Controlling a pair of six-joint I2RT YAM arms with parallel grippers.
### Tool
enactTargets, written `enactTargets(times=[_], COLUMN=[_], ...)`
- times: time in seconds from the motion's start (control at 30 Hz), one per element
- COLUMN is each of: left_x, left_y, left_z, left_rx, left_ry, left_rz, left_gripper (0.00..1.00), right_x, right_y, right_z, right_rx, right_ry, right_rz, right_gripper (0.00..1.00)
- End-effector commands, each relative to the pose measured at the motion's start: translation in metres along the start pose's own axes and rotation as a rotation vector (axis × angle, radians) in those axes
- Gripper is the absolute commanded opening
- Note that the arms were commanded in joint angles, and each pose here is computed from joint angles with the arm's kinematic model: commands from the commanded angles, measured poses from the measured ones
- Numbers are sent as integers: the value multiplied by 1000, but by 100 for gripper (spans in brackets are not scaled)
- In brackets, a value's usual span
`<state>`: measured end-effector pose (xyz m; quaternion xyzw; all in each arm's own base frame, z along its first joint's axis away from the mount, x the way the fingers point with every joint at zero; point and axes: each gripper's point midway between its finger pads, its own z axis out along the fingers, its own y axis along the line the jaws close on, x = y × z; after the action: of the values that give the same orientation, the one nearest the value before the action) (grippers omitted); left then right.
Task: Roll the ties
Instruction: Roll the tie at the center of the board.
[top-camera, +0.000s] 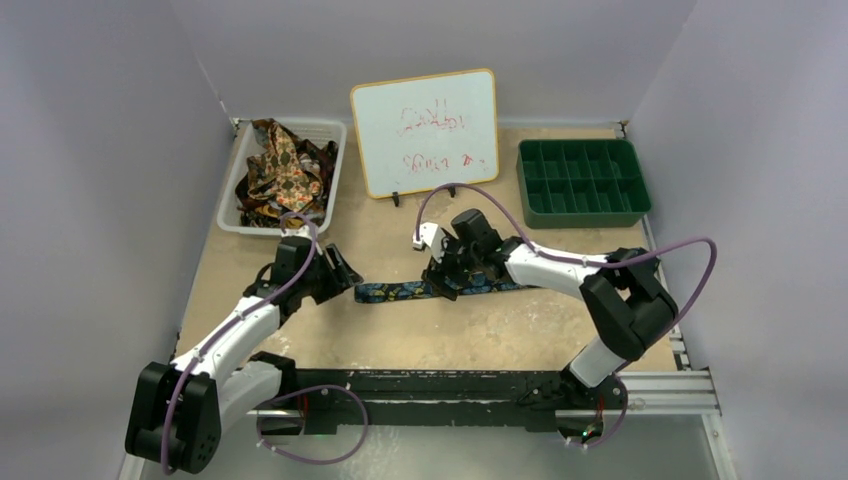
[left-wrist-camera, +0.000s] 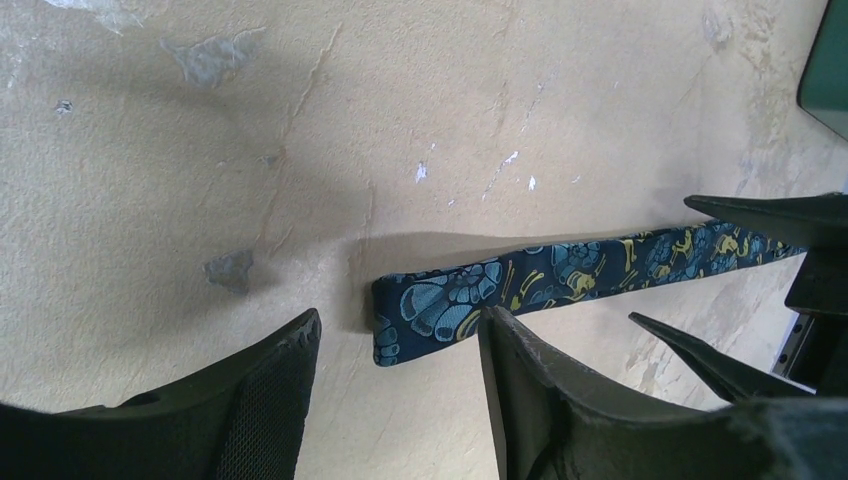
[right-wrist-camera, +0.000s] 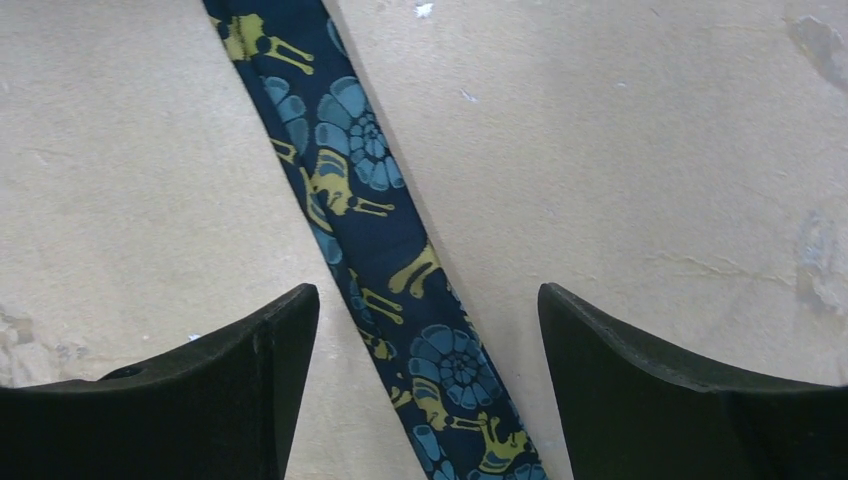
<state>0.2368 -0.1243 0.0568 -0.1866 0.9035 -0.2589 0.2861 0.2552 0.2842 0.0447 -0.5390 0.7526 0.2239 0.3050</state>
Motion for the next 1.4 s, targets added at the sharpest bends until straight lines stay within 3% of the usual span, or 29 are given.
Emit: enactTargets(times=[0.0, 0.3, 0.63, 0.9, 1.03, 1.2, 1.3, 1.37], left_x=[-16, -16, -14, -12, -8, 0, 3, 3], left_y=[-9, -8, -7, -8, -5, -2, -3, -3], left_z=[-5, -5, -3, -3, -1, 1, 1, 0], left_rx=[14, 12, 12, 19, 16, 27, 37, 39], left_ry=[-46, -48, -42, -34, -20, -4, 6, 6], left_rz=[18, 19, 14, 18, 13, 7, 6, 6], left_gripper=[58, 58, 58, 58, 59, 59, 59, 59], right_x=[3, 17, 12, -21, -71, -117, -105, -101], right_y=[20, 19, 23, 10, -2, -9, -34, -43], right_z=[6, 14, 12, -7, -36, -66, -75, -89], right_rx=[-72, -8, 11, 102, 202, 251, 321, 288], right_ry=[2, 70, 71, -6, -213, -480, -473, -500], right_rz=[-36, -27, -15, 36, 116, 480, 745, 828], right_gripper=[82, 72, 41, 56, 67, 82, 98, 99])
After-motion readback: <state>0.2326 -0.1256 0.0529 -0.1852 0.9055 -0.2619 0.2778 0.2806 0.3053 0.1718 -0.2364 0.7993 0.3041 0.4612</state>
